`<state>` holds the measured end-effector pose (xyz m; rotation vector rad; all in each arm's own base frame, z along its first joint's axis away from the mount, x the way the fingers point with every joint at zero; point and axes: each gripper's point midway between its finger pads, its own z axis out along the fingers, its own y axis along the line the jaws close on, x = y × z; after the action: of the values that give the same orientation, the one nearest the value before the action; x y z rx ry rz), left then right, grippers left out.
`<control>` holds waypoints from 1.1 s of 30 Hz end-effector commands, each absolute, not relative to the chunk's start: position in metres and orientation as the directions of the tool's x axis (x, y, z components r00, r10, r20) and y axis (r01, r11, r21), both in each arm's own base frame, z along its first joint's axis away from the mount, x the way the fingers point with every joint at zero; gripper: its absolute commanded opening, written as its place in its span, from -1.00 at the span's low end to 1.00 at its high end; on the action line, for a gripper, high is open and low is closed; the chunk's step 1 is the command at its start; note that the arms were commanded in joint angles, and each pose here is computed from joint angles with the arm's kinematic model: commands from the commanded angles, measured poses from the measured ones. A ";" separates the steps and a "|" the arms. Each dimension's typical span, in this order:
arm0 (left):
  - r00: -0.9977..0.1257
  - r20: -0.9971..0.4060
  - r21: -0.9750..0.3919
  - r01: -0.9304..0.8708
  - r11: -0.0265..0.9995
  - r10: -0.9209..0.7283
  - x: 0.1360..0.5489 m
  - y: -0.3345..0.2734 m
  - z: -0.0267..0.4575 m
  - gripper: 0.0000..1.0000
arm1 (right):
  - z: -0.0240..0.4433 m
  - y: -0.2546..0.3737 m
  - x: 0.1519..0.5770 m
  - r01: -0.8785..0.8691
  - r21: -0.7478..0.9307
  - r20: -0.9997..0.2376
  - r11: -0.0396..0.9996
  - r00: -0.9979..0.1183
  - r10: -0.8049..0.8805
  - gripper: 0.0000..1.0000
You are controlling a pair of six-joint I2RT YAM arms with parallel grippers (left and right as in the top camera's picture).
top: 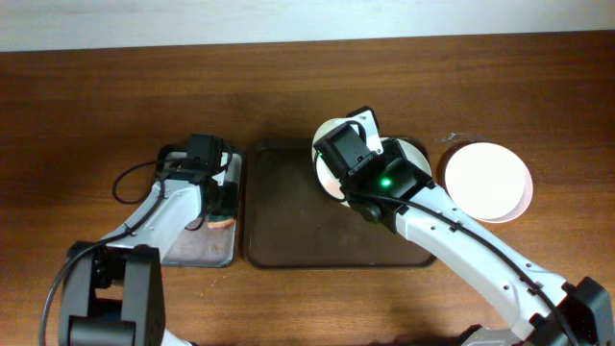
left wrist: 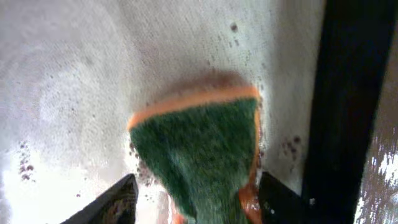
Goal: Clean dirty plates on tray and stack at the side
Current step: 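Lift the white plate and stack it on the cleaned plate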
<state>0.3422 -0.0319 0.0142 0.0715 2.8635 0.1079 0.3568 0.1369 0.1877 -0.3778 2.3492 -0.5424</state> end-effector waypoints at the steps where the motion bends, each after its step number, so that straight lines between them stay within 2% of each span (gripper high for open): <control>1: -0.962 -0.273 0.055 -0.024 0.998 -0.009 0.346 -0.032 0.005 0.24 | 0.206 0.136 0.360 -0.077 -0.472 -0.607 0.878 -0.694 -0.388 -0.92; 2: -0.959 -0.284 0.049 -0.024 0.998 -0.009 0.349 -0.034 0.004 0.22 | 0.206 0.136 0.360 -0.077 -0.472 -0.607 0.878 -0.694 -0.387 -0.92; 5: -0.952 -0.306 0.045 -0.025 0.999 -0.010 0.354 -0.034 0.006 0.02 | 0.206 0.136 0.360 -0.078 -0.471 -0.607 0.879 -0.694 -0.387 -0.92; 7: -0.950 -0.311 0.044 -0.025 0.999 -0.010 0.356 -0.035 0.006 -0.35 | 0.206 0.137 0.360 -0.078 -0.468 -0.608 0.880 -0.695 -0.384 -0.92; 8: -0.948 -0.318 0.043 -0.025 0.999 -0.010 0.357 -0.035 0.007 -0.75 | 0.206 0.137 0.360 -0.078 -0.468 -0.608 0.880 -0.695 -0.384 -0.92; 9: -0.944 -0.328 0.042 -0.026 0.999 -0.011 0.360 -0.035 0.008 -1.00 | 0.206 0.137 0.360 -0.078 -0.468 -0.608 0.880 -0.695 -0.384 -0.92; 13: -0.925 -0.379 0.035 -0.025 0.999 -0.010 0.377 -0.037 0.022 -1.00 | 0.207 0.136 0.360 -0.056 -0.449 -0.625 0.892 -0.694 -0.358 -0.92; 14: -0.926 -0.377 0.039 -0.015 0.999 0.001 0.379 -0.037 0.025 -0.94 | 0.208 0.137 0.361 -0.053 -0.444 -0.632 0.894 -0.690 -0.354 -0.92; 15: -0.931 -0.365 0.047 0.001 0.999 0.018 0.378 -0.037 0.028 -0.16 | 0.211 0.138 0.362 -0.048 -0.438 -0.642 0.898 -0.683 -0.349 -0.92; 16: -0.941 -0.339 0.050 0.002 0.999 0.019 0.372 -0.036 0.026 0.15 | 0.213 0.139 0.363 -0.045 -0.432 -0.650 0.901 -0.677 -0.345 -0.92; 17: -0.956 -0.294 0.057 0.005 0.998 0.021 0.361 -0.035 0.023 0.20 | 0.215 0.139 0.364 -0.042 -0.427 -0.657 0.903 -0.672 -0.342 -0.92; 21: -0.983 -0.181 0.072 0.012 0.997 0.025 0.332 -0.031 0.012 0.18 | 0.218 0.140 0.365 -0.037 -0.420 -0.667 0.907 -0.665 -0.336 -0.92; 24: -0.986 -0.164 0.071 0.014 0.997 0.025 0.326 -0.031 0.008 0.11 | 0.217 0.141 0.364 -0.043 -0.415 -0.666 0.909 -0.667 -0.335 -0.92; 26: -0.987 -0.157 0.049 0.018 0.999 0.025 0.323 -0.035 0.007 -0.17 | 0.217 0.141 0.364 -0.043 -0.415 -0.666 0.909 -0.667 -0.335 -0.93; 28: -0.987 -0.157 0.049 0.018 0.999 0.025 0.324 -0.035 0.007 -0.60 | 0.217 0.141 0.364 -0.042 -0.415 -0.666 0.909 -0.667 -0.335 -0.92; 29: -0.987 -0.156 0.048 0.018 0.999 0.025 0.323 -0.035 0.007 -0.74 | 0.217 0.141 0.364 -0.042 -0.414 -0.666 0.909 -0.667 -0.334 -0.92; 31: -0.988 -0.151 0.050 0.018 0.999 0.026 0.322 -0.034 0.006 -0.96 | 0.217 0.141 0.364 -0.038 -0.410 -0.668 0.911 -0.667 -0.329 -0.92; 33: -0.989 -0.145 0.051 0.018 0.999 0.025 0.321 -0.034 0.006 -1.00 | 0.218 0.141 0.365 -0.035 -0.408 -0.673 0.912 -0.664 -0.327 -0.92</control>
<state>0.3283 -0.0348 0.0125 0.0320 2.9629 0.0822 0.3626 0.1409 0.1947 -0.3167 2.3179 -0.4989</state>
